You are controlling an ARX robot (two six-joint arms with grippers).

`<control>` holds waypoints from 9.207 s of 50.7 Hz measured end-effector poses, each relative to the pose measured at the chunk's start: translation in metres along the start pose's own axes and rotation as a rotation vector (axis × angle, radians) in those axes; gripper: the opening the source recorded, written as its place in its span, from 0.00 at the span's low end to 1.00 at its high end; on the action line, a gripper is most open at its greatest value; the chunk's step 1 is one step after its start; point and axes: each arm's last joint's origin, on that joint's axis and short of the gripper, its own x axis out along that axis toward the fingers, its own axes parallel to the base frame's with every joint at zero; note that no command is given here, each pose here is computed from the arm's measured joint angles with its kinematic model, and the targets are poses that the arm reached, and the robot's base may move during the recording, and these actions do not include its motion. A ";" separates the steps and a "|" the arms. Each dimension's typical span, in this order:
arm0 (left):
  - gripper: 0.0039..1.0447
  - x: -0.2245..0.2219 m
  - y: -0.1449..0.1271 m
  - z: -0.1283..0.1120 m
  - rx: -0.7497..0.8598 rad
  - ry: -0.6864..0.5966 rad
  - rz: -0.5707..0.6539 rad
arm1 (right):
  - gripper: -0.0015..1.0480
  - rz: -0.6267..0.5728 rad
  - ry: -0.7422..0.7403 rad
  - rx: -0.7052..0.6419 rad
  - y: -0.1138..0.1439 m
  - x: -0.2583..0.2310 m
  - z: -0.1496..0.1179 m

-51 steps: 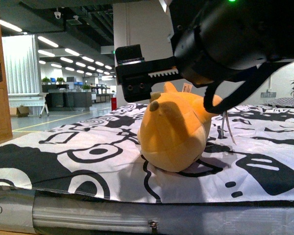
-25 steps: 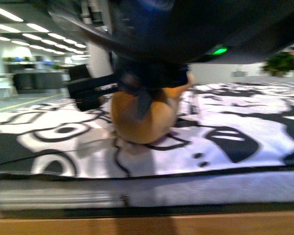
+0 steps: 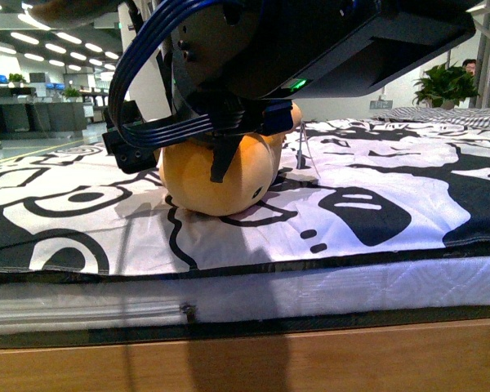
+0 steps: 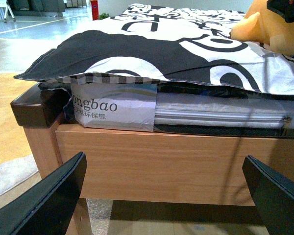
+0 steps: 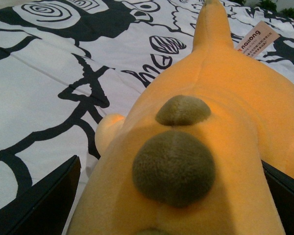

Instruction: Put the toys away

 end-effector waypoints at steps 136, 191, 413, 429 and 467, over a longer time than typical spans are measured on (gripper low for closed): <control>0.95 0.000 0.000 0.000 0.000 0.000 0.000 | 0.17 0.157 -0.302 0.169 -0.145 -0.306 -0.130; 0.95 0.000 0.000 0.000 0.000 0.000 0.000 | 0.17 0.145 -0.315 0.164 -0.145 -0.307 -0.129; 0.95 0.000 0.000 0.000 0.000 0.000 0.001 | 0.17 0.149 -0.321 0.160 -0.145 -0.308 -0.129; 0.95 0.000 0.000 0.000 0.000 0.000 0.002 | 0.17 0.148 -0.321 0.160 -0.145 -0.308 -0.129; 0.95 0.000 0.000 0.000 0.000 0.000 -0.007 | 0.17 0.137 -0.324 0.162 -0.146 -0.308 -0.129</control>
